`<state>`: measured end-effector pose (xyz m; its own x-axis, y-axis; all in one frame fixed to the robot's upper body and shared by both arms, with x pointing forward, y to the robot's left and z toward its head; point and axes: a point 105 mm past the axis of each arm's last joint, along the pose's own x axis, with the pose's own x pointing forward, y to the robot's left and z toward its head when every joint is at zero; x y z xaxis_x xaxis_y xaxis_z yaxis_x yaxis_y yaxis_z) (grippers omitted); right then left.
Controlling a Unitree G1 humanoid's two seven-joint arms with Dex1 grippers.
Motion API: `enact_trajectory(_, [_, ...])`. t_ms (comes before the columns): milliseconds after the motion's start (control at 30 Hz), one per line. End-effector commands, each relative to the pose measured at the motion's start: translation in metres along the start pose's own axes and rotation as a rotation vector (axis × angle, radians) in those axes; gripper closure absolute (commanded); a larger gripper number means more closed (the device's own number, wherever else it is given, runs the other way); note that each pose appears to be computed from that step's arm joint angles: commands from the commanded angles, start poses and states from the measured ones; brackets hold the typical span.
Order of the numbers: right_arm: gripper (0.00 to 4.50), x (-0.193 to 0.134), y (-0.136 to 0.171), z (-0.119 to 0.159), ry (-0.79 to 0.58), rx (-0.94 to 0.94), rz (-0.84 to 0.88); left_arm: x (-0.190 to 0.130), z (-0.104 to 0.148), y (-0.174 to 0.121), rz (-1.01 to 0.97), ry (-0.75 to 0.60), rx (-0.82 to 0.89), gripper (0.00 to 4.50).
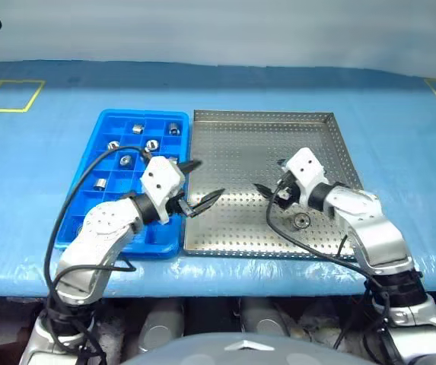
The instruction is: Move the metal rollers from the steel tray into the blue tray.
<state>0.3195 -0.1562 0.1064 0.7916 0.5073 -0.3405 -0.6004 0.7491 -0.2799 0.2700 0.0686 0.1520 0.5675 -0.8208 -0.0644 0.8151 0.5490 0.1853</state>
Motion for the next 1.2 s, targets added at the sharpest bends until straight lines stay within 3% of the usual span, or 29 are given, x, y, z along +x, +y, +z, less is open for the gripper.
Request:
enact_trajectory(33, [0.00,-0.016,-0.016,0.006,-0.010,0.013,-0.107,0.007,0.010,-0.005,-0.077,-0.050,0.039,0.52])
enact_trajectory(133, [0.00,-0.020,-0.043,-0.001,-0.002,0.101,-0.319,0.014,0.010,-0.004,-0.095,-0.056,0.046,0.52])
enact_trajectory(233, [0.00,-0.018,-0.046,-0.007,0.010,0.172,-0.367,0.016,0.009,-0.007,-0.114,-0.062,0.044,0.52])
enact_trajectory(800, [0.00,0.000,-0.016,-0.011,0.027,0.278,-0.220,0.010,0.006,-0.009,-0.116,-0.046,0.067,0.52])
enact_trajectory(1200, [0.00,0.004,-0.015,-0.029,0.097,0.305,-0.241,0.009,0.006,-0.005,-0.078,-0.040,0.092,0.52])
